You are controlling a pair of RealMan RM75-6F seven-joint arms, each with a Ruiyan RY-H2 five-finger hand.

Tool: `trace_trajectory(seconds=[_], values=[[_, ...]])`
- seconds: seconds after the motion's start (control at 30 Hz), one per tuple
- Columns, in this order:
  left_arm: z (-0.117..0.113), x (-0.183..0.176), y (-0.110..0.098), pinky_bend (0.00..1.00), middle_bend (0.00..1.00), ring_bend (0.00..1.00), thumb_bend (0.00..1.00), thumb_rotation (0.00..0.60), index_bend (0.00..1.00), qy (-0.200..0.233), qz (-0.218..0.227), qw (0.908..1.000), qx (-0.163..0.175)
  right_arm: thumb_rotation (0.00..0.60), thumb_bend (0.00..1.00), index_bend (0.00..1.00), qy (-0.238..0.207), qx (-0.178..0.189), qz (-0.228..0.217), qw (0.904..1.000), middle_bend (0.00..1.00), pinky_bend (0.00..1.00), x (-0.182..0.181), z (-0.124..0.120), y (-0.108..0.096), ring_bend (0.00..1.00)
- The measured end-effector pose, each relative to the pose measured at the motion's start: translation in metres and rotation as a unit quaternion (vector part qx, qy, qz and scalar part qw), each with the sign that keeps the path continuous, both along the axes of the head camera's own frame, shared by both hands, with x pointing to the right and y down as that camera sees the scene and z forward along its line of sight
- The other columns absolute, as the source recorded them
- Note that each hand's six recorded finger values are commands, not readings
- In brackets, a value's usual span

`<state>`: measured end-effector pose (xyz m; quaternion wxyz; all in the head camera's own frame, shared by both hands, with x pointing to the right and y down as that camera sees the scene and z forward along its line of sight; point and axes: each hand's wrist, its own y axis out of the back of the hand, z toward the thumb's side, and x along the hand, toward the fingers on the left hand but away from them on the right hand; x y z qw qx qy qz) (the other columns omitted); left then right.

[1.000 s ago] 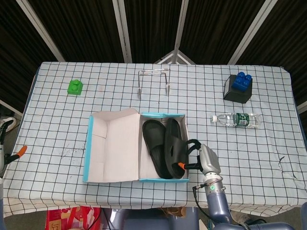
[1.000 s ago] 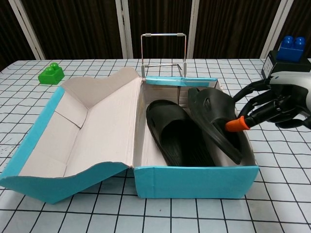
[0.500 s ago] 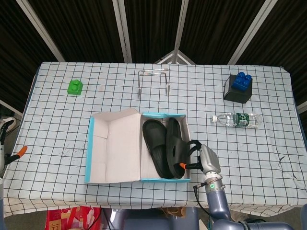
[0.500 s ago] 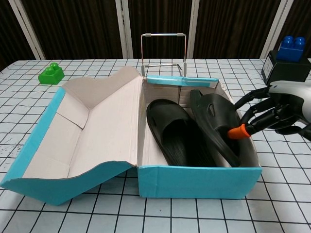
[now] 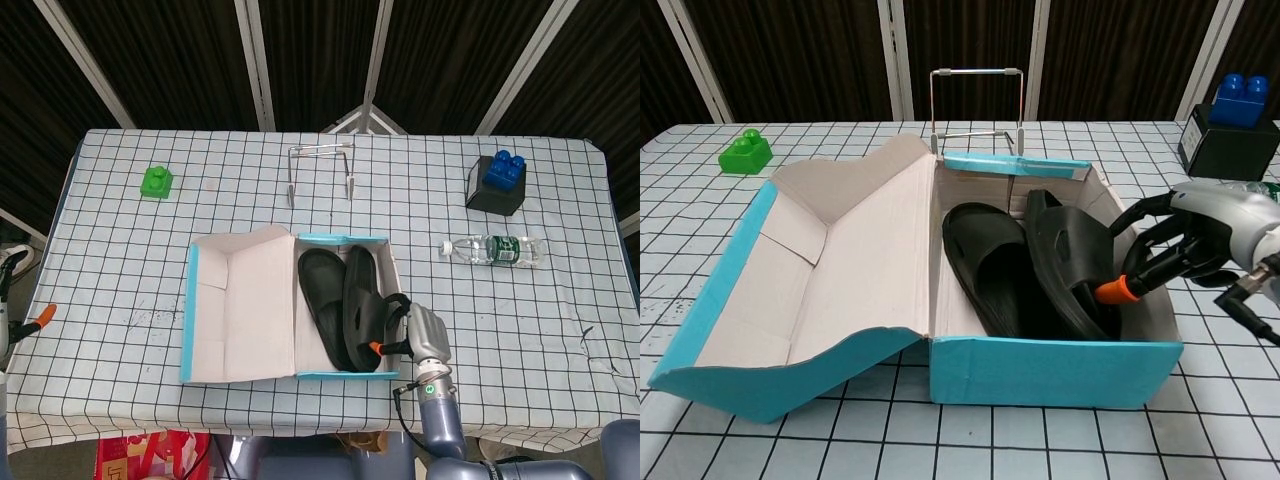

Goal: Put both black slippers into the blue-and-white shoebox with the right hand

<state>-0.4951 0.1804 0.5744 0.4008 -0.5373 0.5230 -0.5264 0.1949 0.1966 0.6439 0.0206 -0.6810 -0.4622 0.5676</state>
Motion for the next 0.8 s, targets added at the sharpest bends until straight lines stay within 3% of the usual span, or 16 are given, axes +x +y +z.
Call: trace_trajectory(seconds=[0.57,0.73,0.8], values=[[-0.0004,0.0000,0.0001,0.12,0.00,0.00,0.23,0.600,0.19,-0.001,0.000,1.0000,0.000,0.600,0.60,0.85,0.049,0.012,-0.054,0.9973,0.45,1.00,-0.0026,0.0049,0.0048,1.00],[0.0000,0.0003,0.0003,0.12,0.00,0.00,0.23,0.600,0.19,-0.002,0.001,1.0000,-0.001,0.600,0.59,0.67,0.047,0.013,-0.061,0.9969,0.43,1.00,-0.0053,0.0024,0.0047,1.00],[0.0002,0.0004,0.0003,0.12,0.00,0.00,0.23,0.600,0.19,-0.002,0.001,1.0000,-0.001,0.600,0.53,0.59,0.040,0.014,-0.063,0.9971,0.42,1.00,-0.0073,-0.0007,0.0031,1.00]])
